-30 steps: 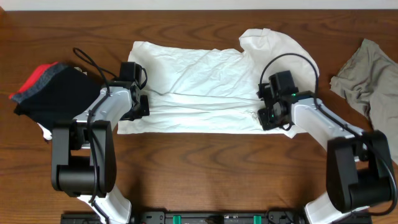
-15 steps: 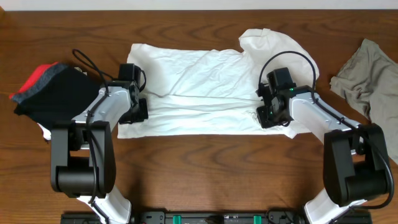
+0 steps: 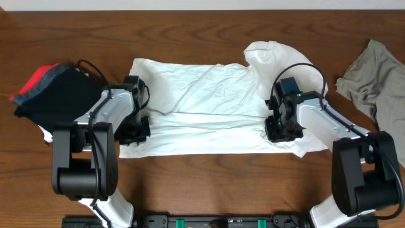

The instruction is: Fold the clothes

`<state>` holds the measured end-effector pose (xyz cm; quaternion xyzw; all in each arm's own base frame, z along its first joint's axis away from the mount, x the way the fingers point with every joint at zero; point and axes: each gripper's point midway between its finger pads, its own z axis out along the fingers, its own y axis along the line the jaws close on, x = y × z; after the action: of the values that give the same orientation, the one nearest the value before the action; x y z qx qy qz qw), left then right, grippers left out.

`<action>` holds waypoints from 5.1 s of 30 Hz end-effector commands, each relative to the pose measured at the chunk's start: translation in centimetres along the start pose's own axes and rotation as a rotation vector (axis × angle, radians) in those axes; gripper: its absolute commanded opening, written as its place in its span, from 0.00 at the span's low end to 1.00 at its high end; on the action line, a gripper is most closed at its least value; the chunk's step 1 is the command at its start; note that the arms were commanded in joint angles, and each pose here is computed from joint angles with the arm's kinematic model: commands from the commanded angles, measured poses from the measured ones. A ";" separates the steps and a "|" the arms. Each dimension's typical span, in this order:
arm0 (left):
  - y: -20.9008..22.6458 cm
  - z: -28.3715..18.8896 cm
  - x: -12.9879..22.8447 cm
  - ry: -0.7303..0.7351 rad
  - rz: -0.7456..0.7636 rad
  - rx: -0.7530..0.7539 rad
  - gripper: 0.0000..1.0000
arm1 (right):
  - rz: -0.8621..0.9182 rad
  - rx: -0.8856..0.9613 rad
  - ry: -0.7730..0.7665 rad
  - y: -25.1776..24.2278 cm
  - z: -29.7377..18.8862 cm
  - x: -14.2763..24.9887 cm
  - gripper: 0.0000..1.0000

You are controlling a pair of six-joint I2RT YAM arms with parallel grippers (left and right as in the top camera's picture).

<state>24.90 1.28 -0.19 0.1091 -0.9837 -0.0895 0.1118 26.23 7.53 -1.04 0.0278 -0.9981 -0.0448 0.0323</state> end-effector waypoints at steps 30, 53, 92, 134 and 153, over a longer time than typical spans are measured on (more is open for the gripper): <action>-3.3 -10.8 -3.4 -0.434 0.045 0.277 0.36 | 0.209 -0.021 -0.288 -3.3 -7.6 -3.9 0.63; -7.5 0.2 -2.1 -0.100 0.160 0.194 0.39 | 0.401 0.018 -0.014 -10.2 0.8 -0.3 0.58; -3.1 4.2 4.7 0.116 0.160 0.007 0.41 | 0.931 -0.103 0.389 -4.5 6.0 12.9 0.78; -3.1 4.2 4.6 0.111 0.159 0.009 0.41 | 1.376 -0.227 0.409 -2.4 9.4 18.0 0.74; -3.2 4.2 4.4 0.107 0.151 0.010 0.41 | 1.383 -0.081 0.177 -6.9 7.5 16.3 0.76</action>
<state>24.69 -4.80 -0.92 0.0441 -0.9946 0.0004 0.0936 21.98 6.76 0.09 -0.5255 -0.7492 -0.3912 0.0975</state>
